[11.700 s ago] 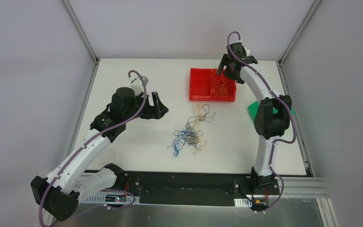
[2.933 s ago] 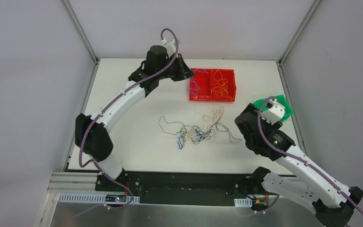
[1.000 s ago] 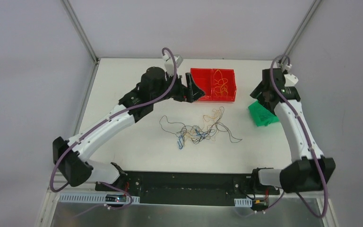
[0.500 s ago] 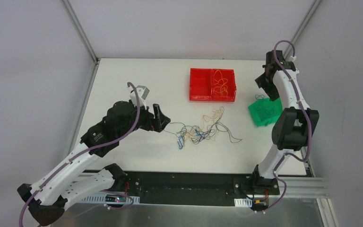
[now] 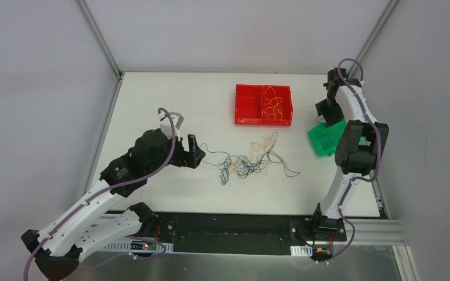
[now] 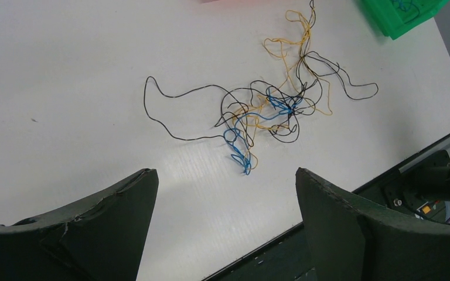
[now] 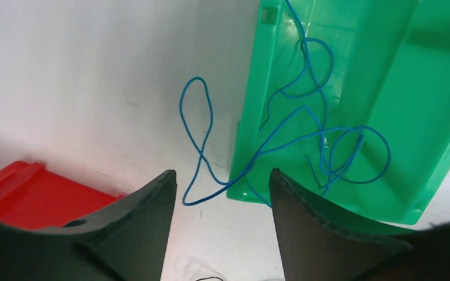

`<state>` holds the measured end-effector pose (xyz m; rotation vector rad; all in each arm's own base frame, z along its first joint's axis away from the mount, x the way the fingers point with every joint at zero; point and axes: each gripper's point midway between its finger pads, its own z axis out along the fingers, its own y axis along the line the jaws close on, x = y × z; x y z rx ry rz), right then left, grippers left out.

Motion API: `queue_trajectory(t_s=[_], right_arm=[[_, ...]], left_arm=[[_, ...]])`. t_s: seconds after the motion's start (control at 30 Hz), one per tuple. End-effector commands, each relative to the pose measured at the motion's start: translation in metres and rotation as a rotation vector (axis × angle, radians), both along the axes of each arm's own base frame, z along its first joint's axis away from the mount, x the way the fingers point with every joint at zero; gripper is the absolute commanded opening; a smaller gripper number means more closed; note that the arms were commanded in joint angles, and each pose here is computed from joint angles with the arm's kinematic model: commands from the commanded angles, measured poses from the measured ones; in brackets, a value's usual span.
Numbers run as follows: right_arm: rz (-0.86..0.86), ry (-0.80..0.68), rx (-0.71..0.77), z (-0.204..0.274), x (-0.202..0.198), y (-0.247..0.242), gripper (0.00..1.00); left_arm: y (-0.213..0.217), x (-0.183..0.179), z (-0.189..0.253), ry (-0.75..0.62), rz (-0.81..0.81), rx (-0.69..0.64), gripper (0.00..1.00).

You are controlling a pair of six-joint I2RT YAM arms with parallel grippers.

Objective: Untangle the cables
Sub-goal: Place the cable in the bin.

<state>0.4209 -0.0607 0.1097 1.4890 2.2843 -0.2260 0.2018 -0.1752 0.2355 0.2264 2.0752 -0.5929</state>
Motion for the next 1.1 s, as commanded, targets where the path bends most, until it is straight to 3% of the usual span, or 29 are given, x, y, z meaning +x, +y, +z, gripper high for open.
queue_trajectory(t_s=[0.0,0.23,0.33,0.77,1.07], right_arm=[[-0.035,-0.036,0.013,0.008,-0.010,0.001,0.59],[-0.029,-0.059,0.025,0.005,-0.023,0.005,0.30],[-0.026,-0.076,0.022,0.013,-0.024,0.004,0.00],[-0.054,-0.163,-0.003,0.046,-0.043,-0.001,0.00],[-0.019,-0.129,0.093,0.016,-0.044,0.019,0.00]], left_arm=[[0.004,0.004,-0.003,-0.014,0.006,0.042,0.90],[0.000,0.007,-0.007,0.003,-0.002,0.060,0.90],[0.000,0.007,-0.006,0.001,-0.006,0.060,0.90],[0.001,0.006,-0.002,-0.009,-0.012,0.059,0.90],[0.000,0.004,-0.001,-0.010,-0.020,0.056,0.90]])
